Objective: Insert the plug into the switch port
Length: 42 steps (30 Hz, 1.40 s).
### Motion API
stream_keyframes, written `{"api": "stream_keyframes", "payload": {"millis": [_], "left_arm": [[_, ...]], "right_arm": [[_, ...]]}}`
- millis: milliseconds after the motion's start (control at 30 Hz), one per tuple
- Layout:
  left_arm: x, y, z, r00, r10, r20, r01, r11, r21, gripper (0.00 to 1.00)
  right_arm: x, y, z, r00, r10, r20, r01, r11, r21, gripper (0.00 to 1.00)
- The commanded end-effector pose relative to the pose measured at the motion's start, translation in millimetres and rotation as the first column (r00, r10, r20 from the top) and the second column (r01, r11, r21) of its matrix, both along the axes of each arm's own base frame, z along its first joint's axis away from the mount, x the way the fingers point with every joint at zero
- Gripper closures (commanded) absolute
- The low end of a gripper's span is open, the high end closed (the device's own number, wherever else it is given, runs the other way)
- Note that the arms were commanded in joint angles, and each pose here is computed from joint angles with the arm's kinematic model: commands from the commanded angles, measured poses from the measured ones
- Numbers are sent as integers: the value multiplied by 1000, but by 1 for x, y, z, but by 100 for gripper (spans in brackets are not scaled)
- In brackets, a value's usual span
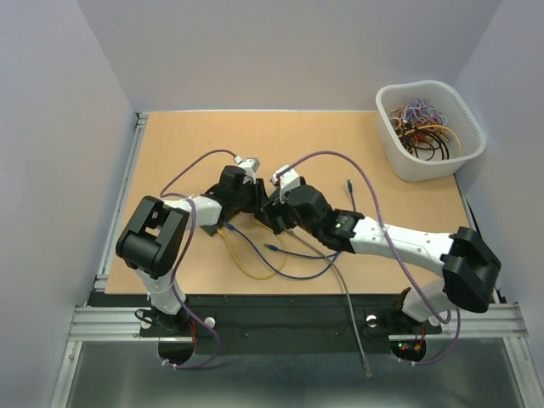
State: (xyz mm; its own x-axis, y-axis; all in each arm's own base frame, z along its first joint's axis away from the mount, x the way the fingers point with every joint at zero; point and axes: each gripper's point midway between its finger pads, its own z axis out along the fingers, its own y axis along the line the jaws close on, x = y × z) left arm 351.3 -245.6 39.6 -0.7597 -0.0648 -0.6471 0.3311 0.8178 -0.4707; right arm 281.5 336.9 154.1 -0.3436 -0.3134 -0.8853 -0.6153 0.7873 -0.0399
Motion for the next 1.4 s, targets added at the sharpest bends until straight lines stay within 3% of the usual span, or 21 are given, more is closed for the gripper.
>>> {"api": "stream_keyframes", "payload": {"millis": [0,200,467,733,933,1367], "left_arm": [[-9,1,17,1000,-14,10,14,1000,-3,50],[-19,10,32,999,20,49,-18,1000,-24,50],[-25,17,46,994,57,95,-52,997,-51,50],[-28,20,41,994,58,91,-54,998,-44,50],[-28,19,40,994,54,94,-50,998,-46,50],[-27,17,38,995,47,89,-43,998,-46,50]], "right_arm": [[22,-38,26,973,-224,51,220,973,71,10],[68,-146,-7,830,-551,-80,556,828,70,10],[91,-202,-43,738,-637,-221,663,747,60,16],[117,-231,-81,669,-682,-295,710,704,-15,31],[133,-250,-89,639,-692,-337,736,677,3,37],[148,-240,-109,646,-662,-380,716,698,2,55]]}}
